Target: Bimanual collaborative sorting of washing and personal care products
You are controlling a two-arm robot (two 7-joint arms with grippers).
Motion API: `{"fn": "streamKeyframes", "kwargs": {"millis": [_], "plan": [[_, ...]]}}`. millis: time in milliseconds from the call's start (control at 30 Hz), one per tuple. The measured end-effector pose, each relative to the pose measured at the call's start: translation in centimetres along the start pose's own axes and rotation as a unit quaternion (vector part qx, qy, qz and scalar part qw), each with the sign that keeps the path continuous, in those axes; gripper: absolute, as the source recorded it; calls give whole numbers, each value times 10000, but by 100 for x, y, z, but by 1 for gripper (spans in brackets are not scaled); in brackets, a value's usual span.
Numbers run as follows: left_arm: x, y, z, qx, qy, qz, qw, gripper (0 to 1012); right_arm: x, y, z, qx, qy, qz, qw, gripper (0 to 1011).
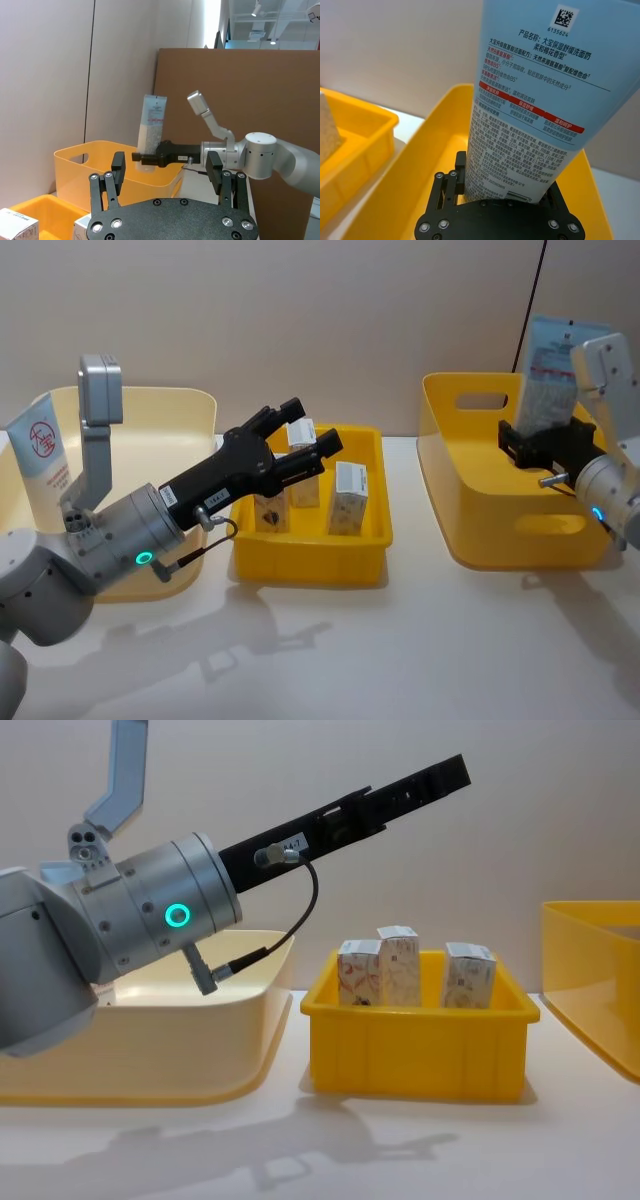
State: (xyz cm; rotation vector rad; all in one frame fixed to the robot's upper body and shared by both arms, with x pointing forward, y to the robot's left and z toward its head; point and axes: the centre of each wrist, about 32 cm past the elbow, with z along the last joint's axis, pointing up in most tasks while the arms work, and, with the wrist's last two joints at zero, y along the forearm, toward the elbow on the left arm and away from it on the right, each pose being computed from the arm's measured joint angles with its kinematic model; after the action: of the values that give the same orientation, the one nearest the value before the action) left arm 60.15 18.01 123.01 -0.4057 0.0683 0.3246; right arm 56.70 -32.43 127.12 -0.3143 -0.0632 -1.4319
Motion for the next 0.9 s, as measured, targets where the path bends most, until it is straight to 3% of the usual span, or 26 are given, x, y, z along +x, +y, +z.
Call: {"fn": "streamKeyframes", "kwargs": {"millis": [367, 767, 900], "plan": [[0, 0, 0, 0, 0, 0, 10000, 1003, 7, 93, -59, -381, 108, -154, 9991, 635], [0, 0, 0, 0, 0, 0, 10000, 1003, 7, 130, -89, -550, 152, -214, 9981, 978], [0, 0, 0, 0, 0, 0, 10000, 1003, 8, 135, -89, -567, 155, -225, 9980, 1001]]}}
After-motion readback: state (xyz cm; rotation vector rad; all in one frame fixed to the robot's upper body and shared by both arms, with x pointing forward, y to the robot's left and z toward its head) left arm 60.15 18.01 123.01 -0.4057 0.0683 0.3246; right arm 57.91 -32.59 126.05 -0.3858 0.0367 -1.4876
